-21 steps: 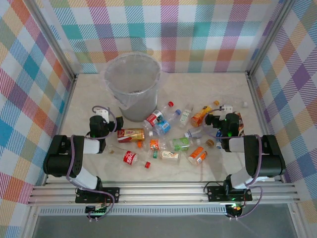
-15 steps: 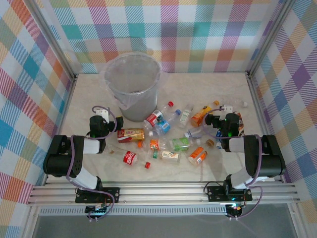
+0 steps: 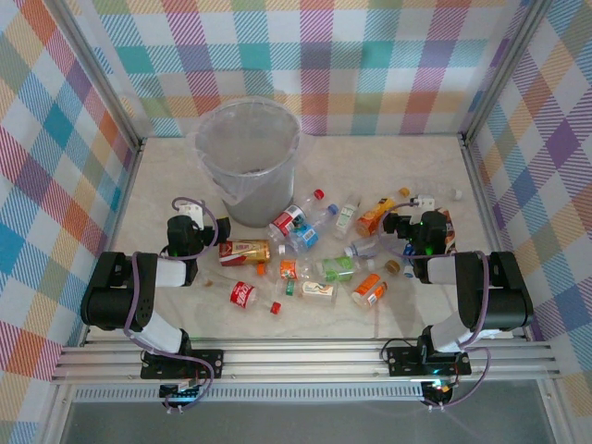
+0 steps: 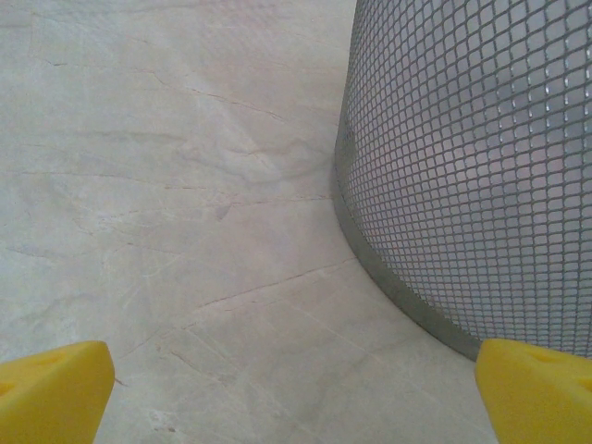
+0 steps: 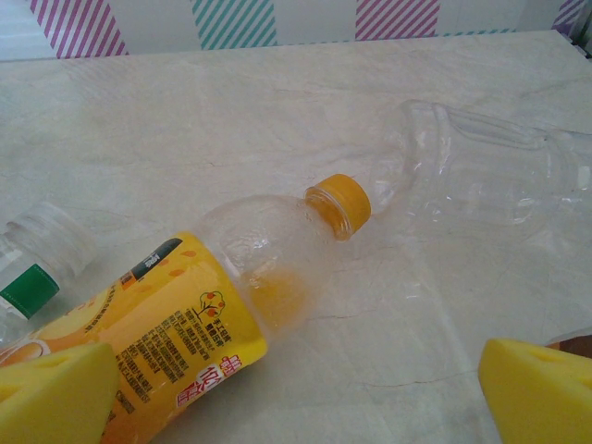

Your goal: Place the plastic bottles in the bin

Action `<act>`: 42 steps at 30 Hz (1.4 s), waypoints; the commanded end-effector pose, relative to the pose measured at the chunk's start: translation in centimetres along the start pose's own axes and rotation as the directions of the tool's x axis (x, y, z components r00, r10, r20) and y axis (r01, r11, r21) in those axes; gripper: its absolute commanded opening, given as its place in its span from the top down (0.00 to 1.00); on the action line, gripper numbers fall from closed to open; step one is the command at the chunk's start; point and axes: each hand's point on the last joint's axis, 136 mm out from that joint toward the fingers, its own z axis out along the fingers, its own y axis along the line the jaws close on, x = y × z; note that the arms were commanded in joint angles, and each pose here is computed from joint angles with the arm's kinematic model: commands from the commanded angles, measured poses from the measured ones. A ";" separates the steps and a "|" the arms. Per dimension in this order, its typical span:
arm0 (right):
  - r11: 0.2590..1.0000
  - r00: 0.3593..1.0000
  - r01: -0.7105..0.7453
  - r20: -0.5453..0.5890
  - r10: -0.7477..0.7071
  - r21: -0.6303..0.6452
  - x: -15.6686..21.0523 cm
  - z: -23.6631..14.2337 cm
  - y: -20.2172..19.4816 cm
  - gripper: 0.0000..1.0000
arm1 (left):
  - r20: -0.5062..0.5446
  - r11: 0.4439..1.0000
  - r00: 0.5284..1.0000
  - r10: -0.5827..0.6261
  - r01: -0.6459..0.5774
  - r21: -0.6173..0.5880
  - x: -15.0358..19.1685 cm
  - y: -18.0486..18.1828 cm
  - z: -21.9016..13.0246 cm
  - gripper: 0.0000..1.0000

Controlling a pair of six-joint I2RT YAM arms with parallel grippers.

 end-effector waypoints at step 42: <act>0.988 0.990 -0.122 -0.062 0.128 0.093 -2.5 -2.9 -1.3 0.00 | -0.001 0.989 0.995 -0.105 0.104 -0.105 -4.4 0.8 -4.4 0.00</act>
